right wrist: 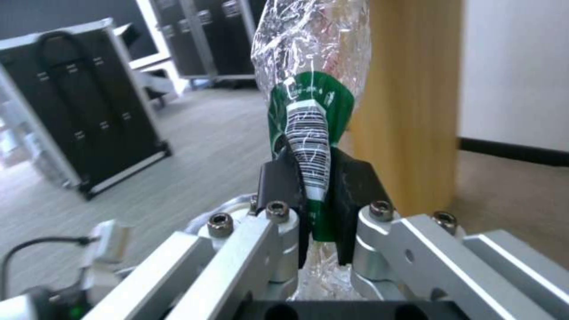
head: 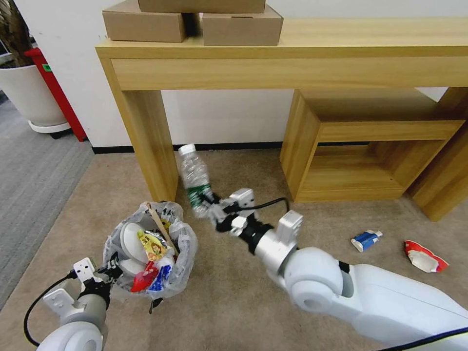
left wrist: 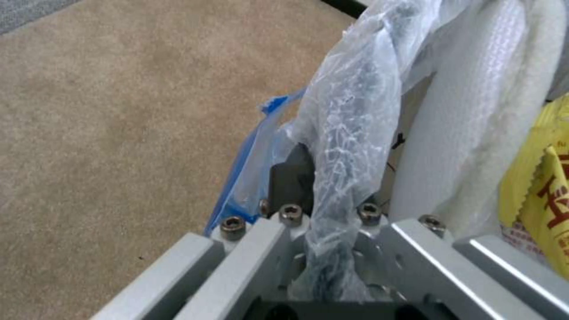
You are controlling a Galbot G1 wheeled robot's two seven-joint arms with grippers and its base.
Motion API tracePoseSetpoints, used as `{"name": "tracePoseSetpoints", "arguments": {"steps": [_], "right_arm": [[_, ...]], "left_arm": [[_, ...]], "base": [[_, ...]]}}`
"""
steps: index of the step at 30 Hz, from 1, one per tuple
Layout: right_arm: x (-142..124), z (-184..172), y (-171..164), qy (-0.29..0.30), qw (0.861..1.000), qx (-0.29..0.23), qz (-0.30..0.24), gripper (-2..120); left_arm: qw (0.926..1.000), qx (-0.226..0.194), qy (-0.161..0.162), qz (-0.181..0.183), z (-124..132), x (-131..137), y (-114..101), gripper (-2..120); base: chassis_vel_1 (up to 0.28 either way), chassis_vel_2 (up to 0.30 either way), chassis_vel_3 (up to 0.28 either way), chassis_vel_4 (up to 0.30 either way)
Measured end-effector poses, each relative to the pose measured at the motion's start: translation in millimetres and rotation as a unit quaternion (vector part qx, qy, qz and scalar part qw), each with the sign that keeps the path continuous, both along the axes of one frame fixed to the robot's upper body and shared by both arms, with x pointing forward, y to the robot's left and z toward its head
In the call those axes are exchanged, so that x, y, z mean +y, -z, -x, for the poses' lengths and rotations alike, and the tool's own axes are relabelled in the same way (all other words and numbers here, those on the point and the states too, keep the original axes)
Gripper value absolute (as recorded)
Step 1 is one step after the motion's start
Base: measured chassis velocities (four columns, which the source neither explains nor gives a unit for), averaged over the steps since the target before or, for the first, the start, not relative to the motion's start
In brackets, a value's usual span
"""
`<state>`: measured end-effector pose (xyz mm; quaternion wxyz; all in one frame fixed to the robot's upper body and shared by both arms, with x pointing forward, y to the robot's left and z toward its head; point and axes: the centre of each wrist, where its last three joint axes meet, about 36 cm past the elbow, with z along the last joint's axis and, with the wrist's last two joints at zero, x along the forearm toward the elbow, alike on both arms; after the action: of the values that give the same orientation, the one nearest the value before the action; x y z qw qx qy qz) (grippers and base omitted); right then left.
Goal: Pick up the trash bin and place the garbage on the floor into it.
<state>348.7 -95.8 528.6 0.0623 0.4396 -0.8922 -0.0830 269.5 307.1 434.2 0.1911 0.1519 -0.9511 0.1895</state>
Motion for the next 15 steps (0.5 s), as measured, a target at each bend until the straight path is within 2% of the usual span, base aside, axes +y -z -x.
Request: {"name": "tracePoseSetpoints", "arguments": {"steps": [5, 15], "right_arm": [[22, 2, 4, -0.035, 0.999, -0.003, 0.033, 7], [45, -1, 43, -0.040, 0.993, 0.022, 0.107, 7]], "left_arm": [[1.0000, -0.005, -0.006, 0.001, 5, -1, -5, 0], [0.9998, -0.014, -0.011, 0.003, 8, -5, -11, 0]], "base": [[0.000, 0.000, 0.000, 0.000], [0.000, 0.000, 0.000, 0.000]]}}
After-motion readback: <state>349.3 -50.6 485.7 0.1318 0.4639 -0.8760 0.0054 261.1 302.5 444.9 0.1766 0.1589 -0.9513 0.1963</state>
